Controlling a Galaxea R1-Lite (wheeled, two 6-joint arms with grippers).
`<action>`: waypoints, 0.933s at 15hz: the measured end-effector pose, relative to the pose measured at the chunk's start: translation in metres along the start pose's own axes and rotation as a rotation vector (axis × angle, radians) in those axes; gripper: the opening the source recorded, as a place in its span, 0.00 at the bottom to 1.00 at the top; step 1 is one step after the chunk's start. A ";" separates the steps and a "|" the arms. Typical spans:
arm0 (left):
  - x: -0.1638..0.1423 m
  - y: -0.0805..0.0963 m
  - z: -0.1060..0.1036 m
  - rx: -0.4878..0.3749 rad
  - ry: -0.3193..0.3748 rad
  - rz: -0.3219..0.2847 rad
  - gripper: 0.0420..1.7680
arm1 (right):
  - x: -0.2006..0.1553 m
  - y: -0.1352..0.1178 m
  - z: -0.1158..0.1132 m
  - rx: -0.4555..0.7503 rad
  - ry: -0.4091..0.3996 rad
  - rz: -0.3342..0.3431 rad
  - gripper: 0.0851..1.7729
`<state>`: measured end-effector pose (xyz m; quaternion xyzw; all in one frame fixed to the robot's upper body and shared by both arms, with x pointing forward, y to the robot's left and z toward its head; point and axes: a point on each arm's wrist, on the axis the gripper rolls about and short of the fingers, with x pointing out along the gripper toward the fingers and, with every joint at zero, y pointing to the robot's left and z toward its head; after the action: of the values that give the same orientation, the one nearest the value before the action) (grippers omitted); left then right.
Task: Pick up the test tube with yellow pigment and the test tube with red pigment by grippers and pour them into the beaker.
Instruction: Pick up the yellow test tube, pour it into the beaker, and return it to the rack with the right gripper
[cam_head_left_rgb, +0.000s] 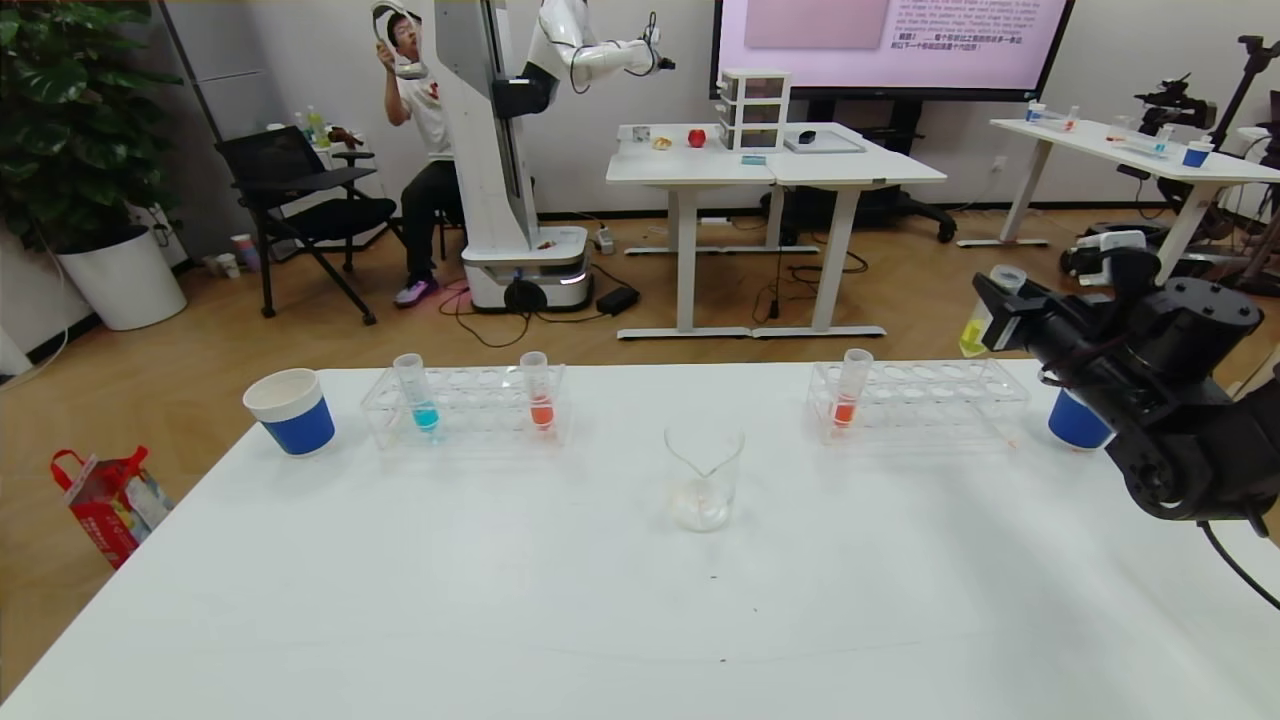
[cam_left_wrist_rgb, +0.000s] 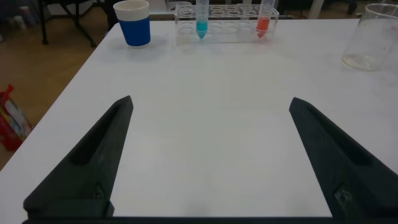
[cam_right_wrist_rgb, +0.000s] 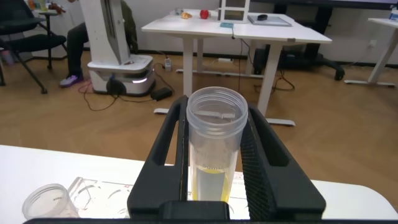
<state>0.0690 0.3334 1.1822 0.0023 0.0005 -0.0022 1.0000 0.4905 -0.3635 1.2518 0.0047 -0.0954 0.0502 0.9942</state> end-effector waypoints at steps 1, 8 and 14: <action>0.000 0.000 0.000 0.000 0.000 0.000 0.99 | 0.004 0.004 0.002 0.003 0.006 0.014 0.25; 0.000 0.000 0.000 0.000 0.000 0.000 0.99 | 0.027 0.088 0.026 -0.025 -0.063 0.368 0.25; 0.000 0.000 0.000 0.000 0.000 0.000 0.99 | 0.024 0.147 0.014 -0.325 -0.169 0.648 0.25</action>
<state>0.0690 0.3334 1.1822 0.0023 0.0005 -0.0022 1.0000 0.4961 -0.2150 1.2700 -0.1793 -0.1805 0.3458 0.9032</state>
